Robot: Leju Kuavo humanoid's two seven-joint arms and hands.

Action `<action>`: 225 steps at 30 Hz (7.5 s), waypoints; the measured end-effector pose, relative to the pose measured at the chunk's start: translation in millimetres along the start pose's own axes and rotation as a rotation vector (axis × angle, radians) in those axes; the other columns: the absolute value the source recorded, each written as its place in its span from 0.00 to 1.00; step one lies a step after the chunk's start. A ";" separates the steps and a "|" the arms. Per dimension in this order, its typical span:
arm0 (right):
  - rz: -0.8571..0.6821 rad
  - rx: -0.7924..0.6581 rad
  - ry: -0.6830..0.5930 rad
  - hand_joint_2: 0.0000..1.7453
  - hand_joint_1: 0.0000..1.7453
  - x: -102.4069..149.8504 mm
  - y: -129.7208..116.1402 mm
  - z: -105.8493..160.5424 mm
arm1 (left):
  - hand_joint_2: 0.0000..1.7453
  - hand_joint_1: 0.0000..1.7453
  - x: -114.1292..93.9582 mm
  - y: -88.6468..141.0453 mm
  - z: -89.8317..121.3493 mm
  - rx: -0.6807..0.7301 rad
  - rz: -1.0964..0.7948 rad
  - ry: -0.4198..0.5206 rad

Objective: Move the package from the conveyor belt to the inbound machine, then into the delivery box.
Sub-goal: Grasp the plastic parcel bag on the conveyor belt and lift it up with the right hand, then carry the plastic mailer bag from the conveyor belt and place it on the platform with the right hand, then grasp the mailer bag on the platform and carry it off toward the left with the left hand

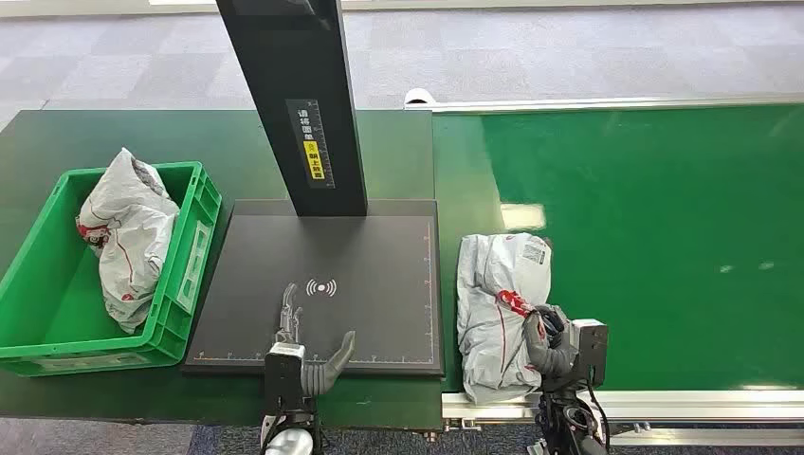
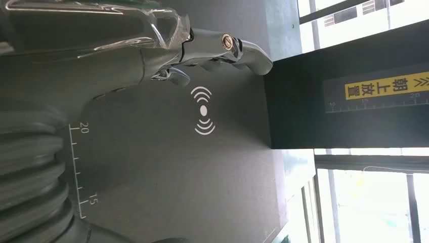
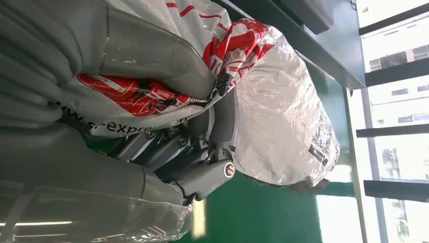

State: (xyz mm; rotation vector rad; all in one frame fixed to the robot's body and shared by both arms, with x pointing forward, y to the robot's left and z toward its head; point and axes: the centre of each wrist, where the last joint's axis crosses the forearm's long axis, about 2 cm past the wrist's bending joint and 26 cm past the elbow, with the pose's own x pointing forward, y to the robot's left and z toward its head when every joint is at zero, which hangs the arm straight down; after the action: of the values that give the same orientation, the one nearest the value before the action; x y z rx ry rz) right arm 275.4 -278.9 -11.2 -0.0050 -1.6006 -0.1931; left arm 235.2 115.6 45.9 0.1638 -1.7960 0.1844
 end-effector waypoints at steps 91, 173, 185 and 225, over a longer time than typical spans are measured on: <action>0.109 0.679 -0.232 1.00 0.00 95.5 157.2 -79.8 | 1.00 0.00 -1.4 55.1 7.0 0.371 -0.119 0.031; 0.430 -0.044 -0.157 1.00 0.00 1.9 146.7 96.7 | 1.00 0.00 34.7 -35.0 -134.4 -0.573 -0.842 -0.204; 0.413 -0.049 -0.134 1.00 0.00 0.2 148.6 94.6 | 1.00 0.80 28.8 -39.6 -137.8 -0.752 -0.818 -0.083; 0.342 -0.203 -0.030 1.00 0.00 -6.3 132.2 107.9 | 1.00 1.00 184.8 100.8 -148.8 0.411 -0.649 -1.062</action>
State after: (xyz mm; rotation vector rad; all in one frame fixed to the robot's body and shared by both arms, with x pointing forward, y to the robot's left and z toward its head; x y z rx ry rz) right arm 184.9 -134.2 -4.4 -0.4375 -1.5779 -0.0878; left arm 313.0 243.5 255.8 1.3167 -2.5975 -0.0252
